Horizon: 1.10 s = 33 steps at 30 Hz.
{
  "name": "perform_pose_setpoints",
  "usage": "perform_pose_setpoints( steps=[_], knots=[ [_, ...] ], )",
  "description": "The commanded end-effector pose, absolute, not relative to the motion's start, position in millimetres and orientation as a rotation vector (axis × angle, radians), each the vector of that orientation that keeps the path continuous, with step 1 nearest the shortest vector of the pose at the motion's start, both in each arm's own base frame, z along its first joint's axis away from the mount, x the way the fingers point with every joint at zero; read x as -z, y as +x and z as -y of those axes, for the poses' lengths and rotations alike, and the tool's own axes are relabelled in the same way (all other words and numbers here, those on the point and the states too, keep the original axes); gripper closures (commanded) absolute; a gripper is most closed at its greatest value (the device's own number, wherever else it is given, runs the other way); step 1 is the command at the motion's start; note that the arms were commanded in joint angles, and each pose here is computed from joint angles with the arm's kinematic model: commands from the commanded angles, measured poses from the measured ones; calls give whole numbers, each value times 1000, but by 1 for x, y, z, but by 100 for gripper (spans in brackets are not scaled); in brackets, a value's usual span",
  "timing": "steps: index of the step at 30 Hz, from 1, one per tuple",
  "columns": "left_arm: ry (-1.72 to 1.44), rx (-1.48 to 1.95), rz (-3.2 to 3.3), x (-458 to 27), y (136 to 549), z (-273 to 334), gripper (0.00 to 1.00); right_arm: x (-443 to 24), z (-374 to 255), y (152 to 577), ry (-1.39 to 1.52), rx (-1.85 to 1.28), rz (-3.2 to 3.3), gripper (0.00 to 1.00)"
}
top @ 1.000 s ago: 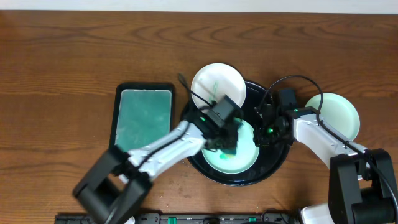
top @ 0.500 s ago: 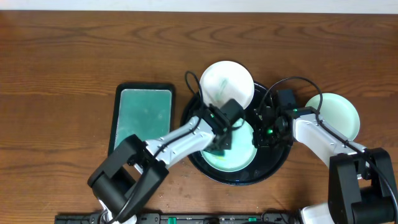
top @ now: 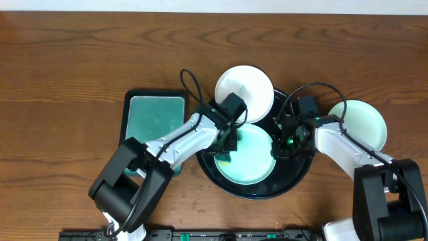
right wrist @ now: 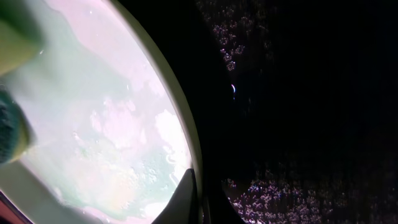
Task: Clean dirty plates on tray and stack at the side
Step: 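Scrub the pale green plate with the sponge in the left gripper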
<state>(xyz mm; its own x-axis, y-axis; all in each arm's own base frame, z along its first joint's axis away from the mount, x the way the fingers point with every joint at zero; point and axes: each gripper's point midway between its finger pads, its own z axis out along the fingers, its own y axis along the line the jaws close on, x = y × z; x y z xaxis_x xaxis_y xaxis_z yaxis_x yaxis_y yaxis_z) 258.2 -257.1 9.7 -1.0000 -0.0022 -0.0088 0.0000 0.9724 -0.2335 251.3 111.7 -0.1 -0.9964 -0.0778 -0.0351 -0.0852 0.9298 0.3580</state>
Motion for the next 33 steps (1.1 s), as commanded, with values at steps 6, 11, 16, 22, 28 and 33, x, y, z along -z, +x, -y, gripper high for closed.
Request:
perform_pose_setpoints(
  steps=[6, 11, 16, 22, 28, 33],
  knots=[
    [274, 864, -3106, -4, 219, 341, 92, 11, -100, 248, -124, -458, -3101, 99],
    [307, 856, -3118, -3, 210, 344, 92, 11, -100, 249, -124, -458, -3100, 99],
    [278, 744, -3174, 4, 204, 329, 93, 11, -100, 248, -124, -458, -3101, 99],
    [147, 236, -3240, 22, 203, 268, 93, 11, -100, 248, -124, -458, -3101, 99],
    [75, -56, -3210, 17, 216, 228, 93, 11, -100, 249, -124, -458, -3100, 99],
    [49, -227, -3106, -1, 243, 210, 93, 11, -100, 249, -124, -458, -3100, 99]
  ],
)
